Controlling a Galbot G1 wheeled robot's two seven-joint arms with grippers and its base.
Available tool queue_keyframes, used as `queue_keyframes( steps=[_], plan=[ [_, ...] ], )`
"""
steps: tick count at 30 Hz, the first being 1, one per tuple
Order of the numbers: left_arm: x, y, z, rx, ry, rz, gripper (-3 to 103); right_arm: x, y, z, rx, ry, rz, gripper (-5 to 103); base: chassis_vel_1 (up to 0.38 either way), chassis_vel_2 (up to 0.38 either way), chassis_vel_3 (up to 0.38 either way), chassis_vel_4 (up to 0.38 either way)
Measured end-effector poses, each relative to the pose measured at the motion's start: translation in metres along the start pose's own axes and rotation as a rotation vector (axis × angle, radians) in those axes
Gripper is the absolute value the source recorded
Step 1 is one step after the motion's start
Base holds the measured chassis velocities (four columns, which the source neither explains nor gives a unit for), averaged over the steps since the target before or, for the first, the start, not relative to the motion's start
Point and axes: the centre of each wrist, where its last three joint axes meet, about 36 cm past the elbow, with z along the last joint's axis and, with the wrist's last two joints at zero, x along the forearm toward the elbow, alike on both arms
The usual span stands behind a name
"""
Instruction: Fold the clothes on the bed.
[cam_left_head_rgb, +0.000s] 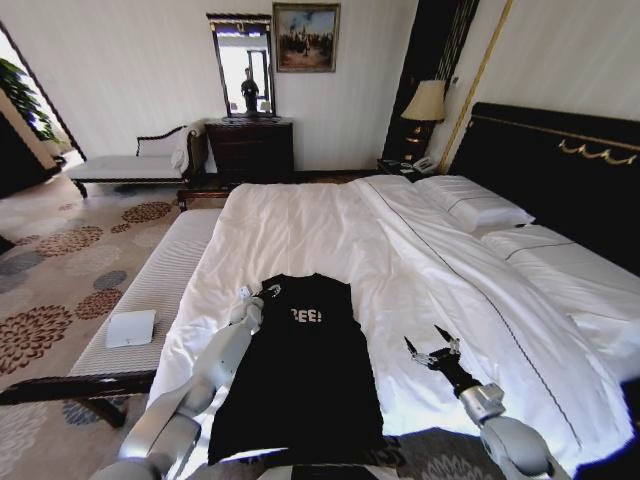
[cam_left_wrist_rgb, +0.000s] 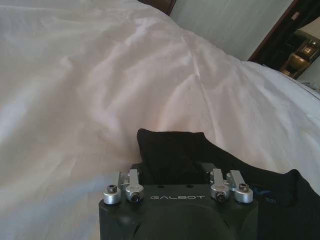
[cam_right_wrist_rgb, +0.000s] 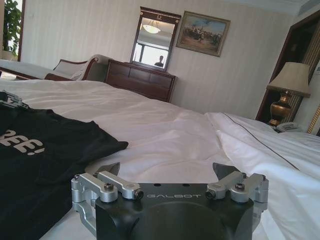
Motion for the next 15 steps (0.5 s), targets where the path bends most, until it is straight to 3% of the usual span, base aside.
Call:
queue_keyframes(
  steps=[2,8,10,14,15],
  plan=[
    [0.001,0.001,-0.001,-0.002,-0.002,-0.001,56,0.000,0.000,0.000,0.000,0.001,0.000,100,0.000,0.000,0.000,0.000],
    [0.005,0.013,-0.004,-0.017,-0.012,-0.021,28,-0.004,0.002,0.001,-0.005,-0.005,-0.002,100,0.000,0.000,0.000,0.000],
    [0.006,0.014,-0.004,-0.022,-0.014,-0.023,28,-0.006,0.003,0.001,-0.007,-0.006,-0.004,100,0.000,0.000,0.000,0.000],
    [0.005,0.013,-0.006,-0.030,-0.021,-0.025,11,-0.009,0.006,0.002,-0.011,-0.006,-0.012,100,0.000,0.000,0.000,0.000],
    [0.005,0.013,-0.006,-0.030,-0.021,-0.025,11,-0.009,0.006,0.002,-0.011,-0.006,-0.012,100,0.000,0.000,0.000,0.000]
  ],
)
